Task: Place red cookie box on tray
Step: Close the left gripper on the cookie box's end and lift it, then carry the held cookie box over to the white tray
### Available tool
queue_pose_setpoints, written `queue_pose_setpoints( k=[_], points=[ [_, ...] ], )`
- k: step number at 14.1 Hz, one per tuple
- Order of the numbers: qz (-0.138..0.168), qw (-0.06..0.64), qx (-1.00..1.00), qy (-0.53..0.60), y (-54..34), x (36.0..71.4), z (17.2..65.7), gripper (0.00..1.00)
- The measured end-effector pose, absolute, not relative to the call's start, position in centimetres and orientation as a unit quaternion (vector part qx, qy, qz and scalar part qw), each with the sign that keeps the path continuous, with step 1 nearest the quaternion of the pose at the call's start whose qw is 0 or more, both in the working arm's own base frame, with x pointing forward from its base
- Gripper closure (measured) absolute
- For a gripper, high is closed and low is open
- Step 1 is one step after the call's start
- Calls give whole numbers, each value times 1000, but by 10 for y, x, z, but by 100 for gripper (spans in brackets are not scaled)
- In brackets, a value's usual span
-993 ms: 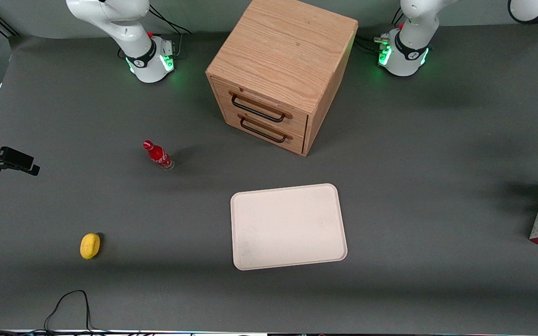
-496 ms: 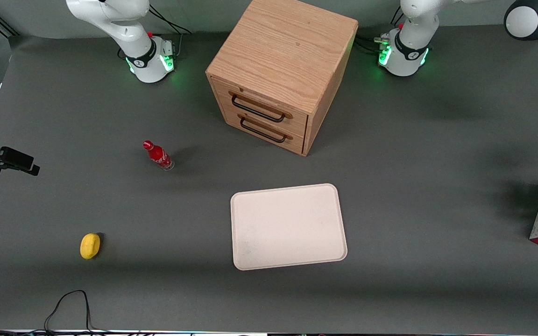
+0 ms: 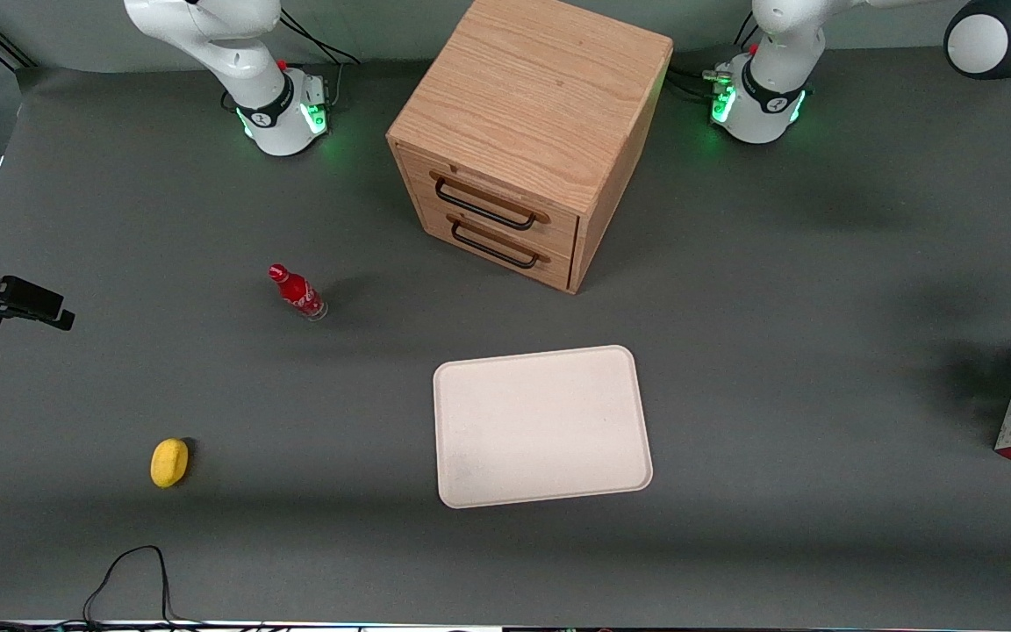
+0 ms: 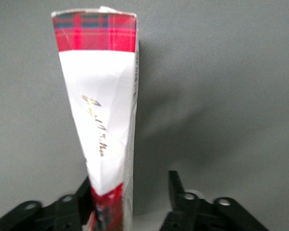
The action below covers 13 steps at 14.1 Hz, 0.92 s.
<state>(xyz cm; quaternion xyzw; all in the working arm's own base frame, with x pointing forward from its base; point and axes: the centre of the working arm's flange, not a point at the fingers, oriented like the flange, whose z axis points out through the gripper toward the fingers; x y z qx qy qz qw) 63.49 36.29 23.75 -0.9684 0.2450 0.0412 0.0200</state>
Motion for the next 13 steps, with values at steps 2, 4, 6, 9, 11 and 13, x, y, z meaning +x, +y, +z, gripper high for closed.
queue_pose_setpoints(
  k=[2,4,6,9,11,13],
  points=[
    [39,18,-967,253,363,636,237,65],
    [36,21,-966,255,364,638,239,86],
    [34,21,-966,257,364,639,241,96],
    [48,9,-966,255,365,640,256,96],
    [60,-4,-965,254,361,639,288,96],
    [72,-15,-968,239,348,633,339,96]
  ],
)
